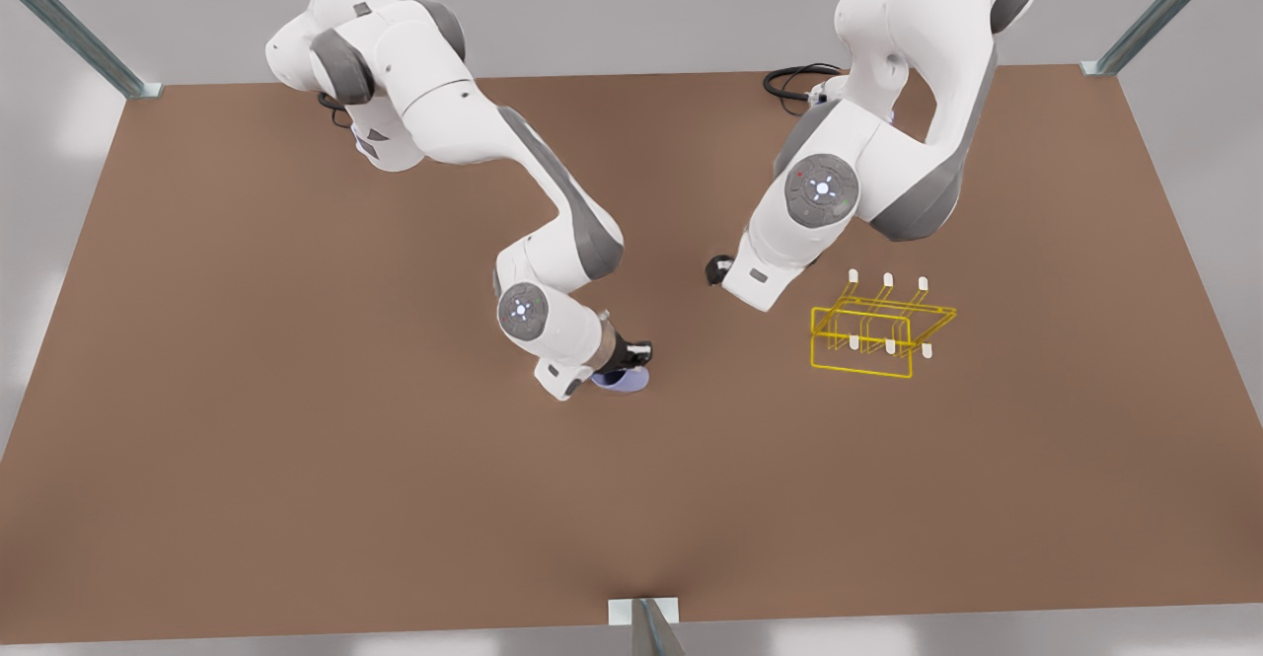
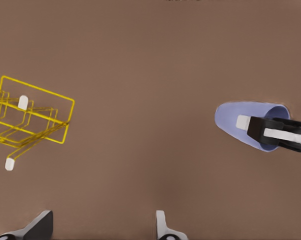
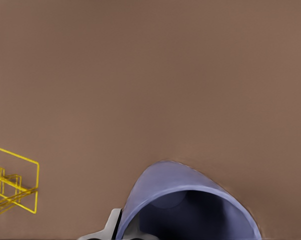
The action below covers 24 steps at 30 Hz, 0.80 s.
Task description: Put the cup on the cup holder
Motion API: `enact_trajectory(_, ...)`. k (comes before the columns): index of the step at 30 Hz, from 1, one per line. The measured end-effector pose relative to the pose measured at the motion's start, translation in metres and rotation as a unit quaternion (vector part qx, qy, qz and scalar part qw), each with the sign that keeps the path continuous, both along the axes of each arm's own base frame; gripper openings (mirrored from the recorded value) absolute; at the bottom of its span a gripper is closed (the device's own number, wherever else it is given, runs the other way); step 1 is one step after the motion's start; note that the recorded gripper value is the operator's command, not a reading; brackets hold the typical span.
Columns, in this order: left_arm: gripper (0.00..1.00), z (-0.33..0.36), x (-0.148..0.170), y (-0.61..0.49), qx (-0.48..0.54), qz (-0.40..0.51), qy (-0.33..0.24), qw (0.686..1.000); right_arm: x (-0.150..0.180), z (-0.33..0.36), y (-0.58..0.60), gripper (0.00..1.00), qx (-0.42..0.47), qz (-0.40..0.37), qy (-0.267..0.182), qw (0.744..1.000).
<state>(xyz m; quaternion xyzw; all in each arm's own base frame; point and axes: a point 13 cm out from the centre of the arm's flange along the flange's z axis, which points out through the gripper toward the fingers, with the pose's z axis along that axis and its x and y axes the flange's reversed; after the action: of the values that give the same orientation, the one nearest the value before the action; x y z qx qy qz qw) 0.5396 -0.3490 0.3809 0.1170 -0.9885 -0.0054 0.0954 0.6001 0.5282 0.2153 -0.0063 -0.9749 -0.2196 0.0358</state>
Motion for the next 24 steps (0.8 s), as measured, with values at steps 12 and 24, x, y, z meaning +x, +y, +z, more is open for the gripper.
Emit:
enact_trajectory(12, 1.00, -0.083, 0.129, 0.052, 0.027, 0.452, -0.030, 0.891, -0.010, -0.024, 0.081, 0.21, 0.171, -0.120, 0.134, 0.969)
enact_trajectory(24, 1.00, -0.135, 0.107, -0.015, 0.070, 0.599, -0.055, 0.795, -0.039, -0.078, 0.120, 0.92, 0.196, -0.131, 0.189, 0.953)
